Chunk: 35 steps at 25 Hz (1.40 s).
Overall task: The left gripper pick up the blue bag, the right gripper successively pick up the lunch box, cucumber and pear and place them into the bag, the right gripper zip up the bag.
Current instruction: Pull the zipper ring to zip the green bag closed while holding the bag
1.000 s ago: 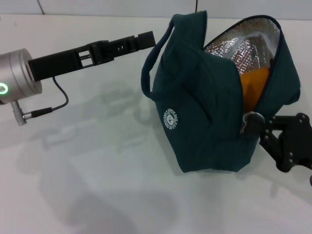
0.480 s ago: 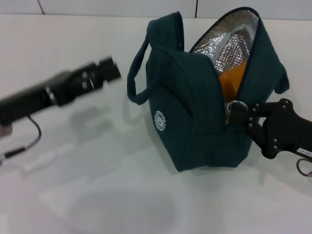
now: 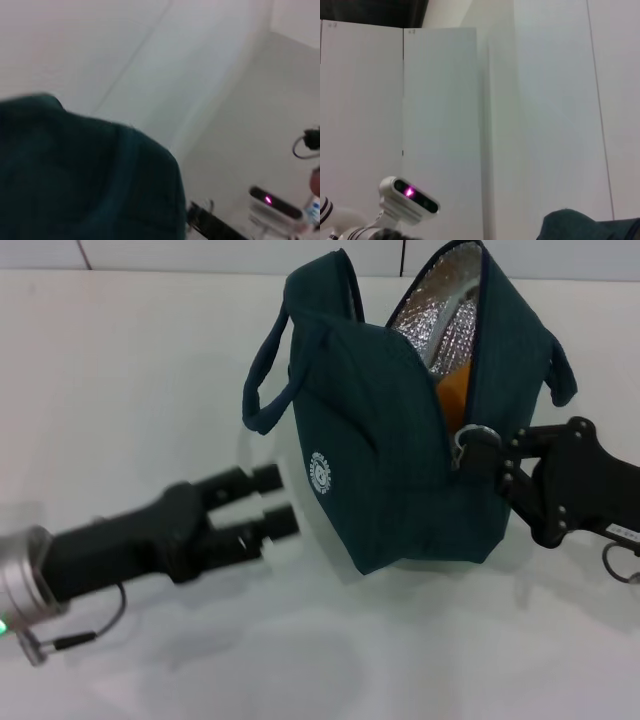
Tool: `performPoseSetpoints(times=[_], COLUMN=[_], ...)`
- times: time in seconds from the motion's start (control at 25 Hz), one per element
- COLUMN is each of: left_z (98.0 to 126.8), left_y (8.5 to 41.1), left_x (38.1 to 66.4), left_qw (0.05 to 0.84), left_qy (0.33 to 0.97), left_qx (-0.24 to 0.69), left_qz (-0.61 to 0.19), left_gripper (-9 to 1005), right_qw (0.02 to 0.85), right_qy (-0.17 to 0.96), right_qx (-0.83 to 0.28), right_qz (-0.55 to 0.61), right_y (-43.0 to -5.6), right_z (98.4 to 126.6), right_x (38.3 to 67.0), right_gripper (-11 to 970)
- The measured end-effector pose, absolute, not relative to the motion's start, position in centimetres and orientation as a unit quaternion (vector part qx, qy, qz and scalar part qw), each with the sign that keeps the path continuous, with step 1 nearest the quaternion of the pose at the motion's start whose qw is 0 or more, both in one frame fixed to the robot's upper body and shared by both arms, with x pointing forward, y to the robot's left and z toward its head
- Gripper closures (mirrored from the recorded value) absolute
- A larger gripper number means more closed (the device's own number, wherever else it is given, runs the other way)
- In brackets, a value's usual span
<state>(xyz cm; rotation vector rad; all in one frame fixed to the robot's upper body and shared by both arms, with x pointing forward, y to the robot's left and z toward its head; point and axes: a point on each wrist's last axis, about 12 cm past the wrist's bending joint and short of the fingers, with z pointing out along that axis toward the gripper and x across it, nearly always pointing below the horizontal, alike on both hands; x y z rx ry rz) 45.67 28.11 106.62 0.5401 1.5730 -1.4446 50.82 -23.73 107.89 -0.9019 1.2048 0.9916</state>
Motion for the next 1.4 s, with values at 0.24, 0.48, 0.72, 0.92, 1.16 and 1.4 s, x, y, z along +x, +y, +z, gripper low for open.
performPoseSetpoints(times=[0.24, 0.48, 0.72, 0.92, 1.16, 1.4], left_z=[104.9, 102.7, 101.5, 101.2, 100.8, 100.6], left_y=[26.1, 24.0, 23.1, 23.0, 22.5, 22.3], left_x=[45.0, 44.7, 44.9, 45.1, 45.7, 46.3], left_qw=[0.439, 0.462, 0.498, 0.518, 0.526, 0.541], left_qy=[0.641, 0.654, 0.666, 0.670, 0.679, 0.685], left_qx=[0.251, 0.255, 0.239, 0.229, 0.233, 0.228], left_qz=[-0.577, -0.543, -0.501, -0.480, -0.456, -0.431], left_gripper=[216, 224, 232, 239, 247, 255], right_qw=[0.617, 0.616, 0.615, 0.613, 0.614, 0.617], right_qy=[0.524, 0.524, 0.523, 0.523, 0.523, 0.525], right_qx=[-0.397, -0.399, -0.404, -0.409, -0.410, -0.408], right_qz=[0.434, 0.432, 0.431, 0.428, 0.425, 0.422], right_y=[-23.2, -23.0, -22.5, -22.1, -21.9, -21.9], right_z=[108.0, 108.1, 108.2, 108.4, 108.6, 108.6], right_x=[51.2, 51.5, 51.9, 52.4, 52.8, 53.0], right_gripper=[917, 916, 914, 912, 910, 909])
